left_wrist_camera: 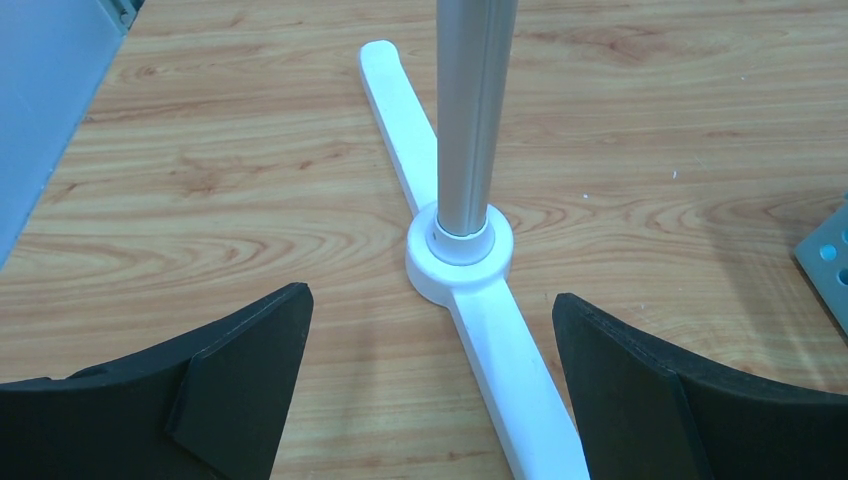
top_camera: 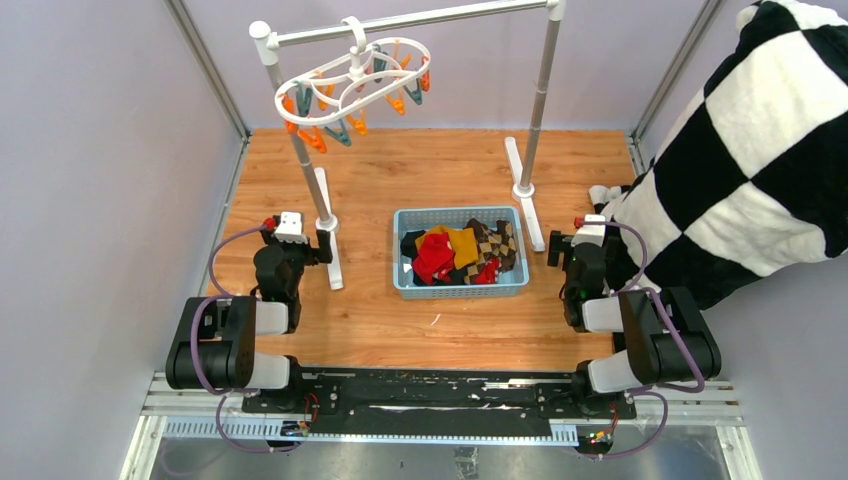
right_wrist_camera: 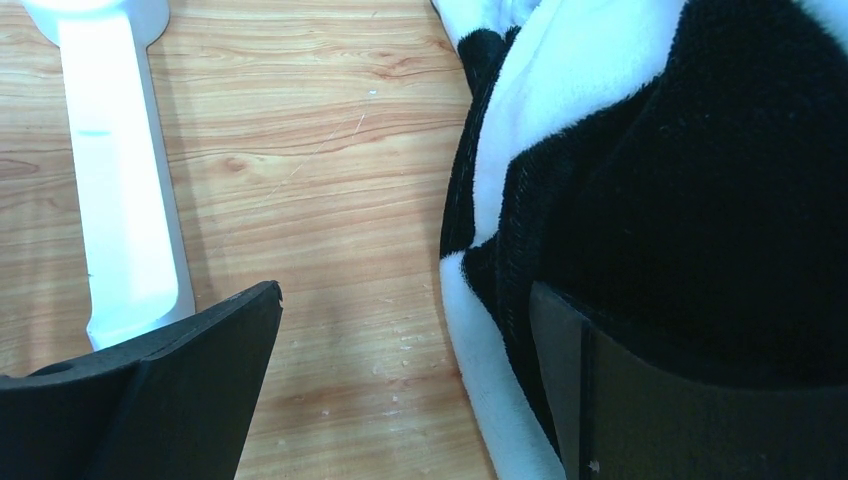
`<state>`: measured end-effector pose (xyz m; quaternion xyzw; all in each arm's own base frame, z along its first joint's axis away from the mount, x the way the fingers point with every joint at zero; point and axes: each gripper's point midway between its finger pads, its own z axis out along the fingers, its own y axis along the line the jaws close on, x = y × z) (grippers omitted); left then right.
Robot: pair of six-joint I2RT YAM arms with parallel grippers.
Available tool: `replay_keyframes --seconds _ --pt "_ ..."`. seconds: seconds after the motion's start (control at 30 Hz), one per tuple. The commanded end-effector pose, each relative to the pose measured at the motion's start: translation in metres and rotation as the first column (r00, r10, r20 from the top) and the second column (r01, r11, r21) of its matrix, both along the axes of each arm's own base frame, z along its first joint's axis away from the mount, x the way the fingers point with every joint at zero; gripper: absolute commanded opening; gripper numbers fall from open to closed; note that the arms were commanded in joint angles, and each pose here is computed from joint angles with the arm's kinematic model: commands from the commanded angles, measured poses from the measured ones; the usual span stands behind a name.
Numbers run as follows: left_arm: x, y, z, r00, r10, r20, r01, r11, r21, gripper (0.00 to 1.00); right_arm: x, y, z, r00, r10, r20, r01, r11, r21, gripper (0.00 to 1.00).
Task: Remove the socks clipped to the hanger
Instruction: Reset both arms
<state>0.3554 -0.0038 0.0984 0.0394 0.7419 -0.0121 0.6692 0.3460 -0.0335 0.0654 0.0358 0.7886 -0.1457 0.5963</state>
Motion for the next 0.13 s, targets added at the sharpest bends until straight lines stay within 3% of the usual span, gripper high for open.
replay_keyframes --seconds 0.0,0.1 --pt "0.0058 0.0006 0.0051 1.000 0.013 0.012 -0.013 1.000 0.019 1.00 0.0031 -0.0017 0.0069 1.000 -0.002 0.017 0.002 1.000 -0.006 1.00" --pt "0.0057 0.0005 0.0040 1.000 0.018 0.007 -0.018 1.000 0.024 1.00 0.0031 -0.0019 0.0069 1.000 -0.002 0.017 0.003 1.000 -0.006 1.00"
